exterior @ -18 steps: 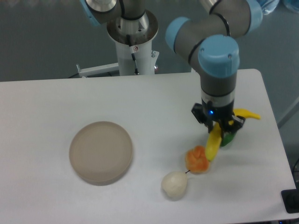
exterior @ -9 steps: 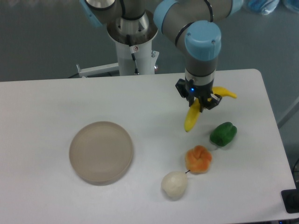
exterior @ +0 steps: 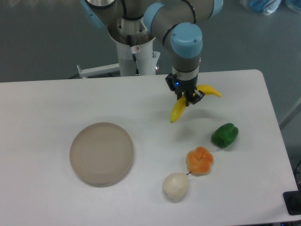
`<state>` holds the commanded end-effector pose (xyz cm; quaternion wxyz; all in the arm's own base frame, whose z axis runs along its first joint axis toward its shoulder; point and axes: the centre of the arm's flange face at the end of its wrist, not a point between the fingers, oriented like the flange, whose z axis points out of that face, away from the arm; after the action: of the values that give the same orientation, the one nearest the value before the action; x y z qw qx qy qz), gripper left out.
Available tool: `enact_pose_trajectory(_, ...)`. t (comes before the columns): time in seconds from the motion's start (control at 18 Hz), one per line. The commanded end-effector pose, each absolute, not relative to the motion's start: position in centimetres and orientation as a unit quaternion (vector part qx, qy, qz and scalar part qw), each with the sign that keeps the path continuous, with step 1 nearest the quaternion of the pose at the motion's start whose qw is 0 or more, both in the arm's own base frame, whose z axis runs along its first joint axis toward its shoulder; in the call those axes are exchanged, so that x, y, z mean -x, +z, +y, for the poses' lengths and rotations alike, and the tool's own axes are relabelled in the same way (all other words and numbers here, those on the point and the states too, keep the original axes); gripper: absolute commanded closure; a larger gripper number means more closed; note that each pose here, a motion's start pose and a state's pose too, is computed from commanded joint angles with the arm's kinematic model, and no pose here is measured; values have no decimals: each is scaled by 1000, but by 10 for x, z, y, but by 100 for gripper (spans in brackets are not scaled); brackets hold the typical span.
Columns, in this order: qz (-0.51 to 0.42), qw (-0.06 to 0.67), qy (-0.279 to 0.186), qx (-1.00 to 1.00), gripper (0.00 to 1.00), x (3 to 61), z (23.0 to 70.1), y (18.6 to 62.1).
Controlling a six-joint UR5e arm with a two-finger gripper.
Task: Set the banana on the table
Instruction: 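Lift the banana and carry it toward the beige plate, then lower the banana onto the table beside the plate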
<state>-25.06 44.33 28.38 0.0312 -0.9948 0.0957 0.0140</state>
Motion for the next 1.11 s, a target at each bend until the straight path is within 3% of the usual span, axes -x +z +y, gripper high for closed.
enact_pose_trajectory(0.44, 27, 26, 3, 999, 74, 231, 479, 234)
enact_pose_trajectory(1.11, 49, 12, -8, 999, 73, 222, 488, 209)
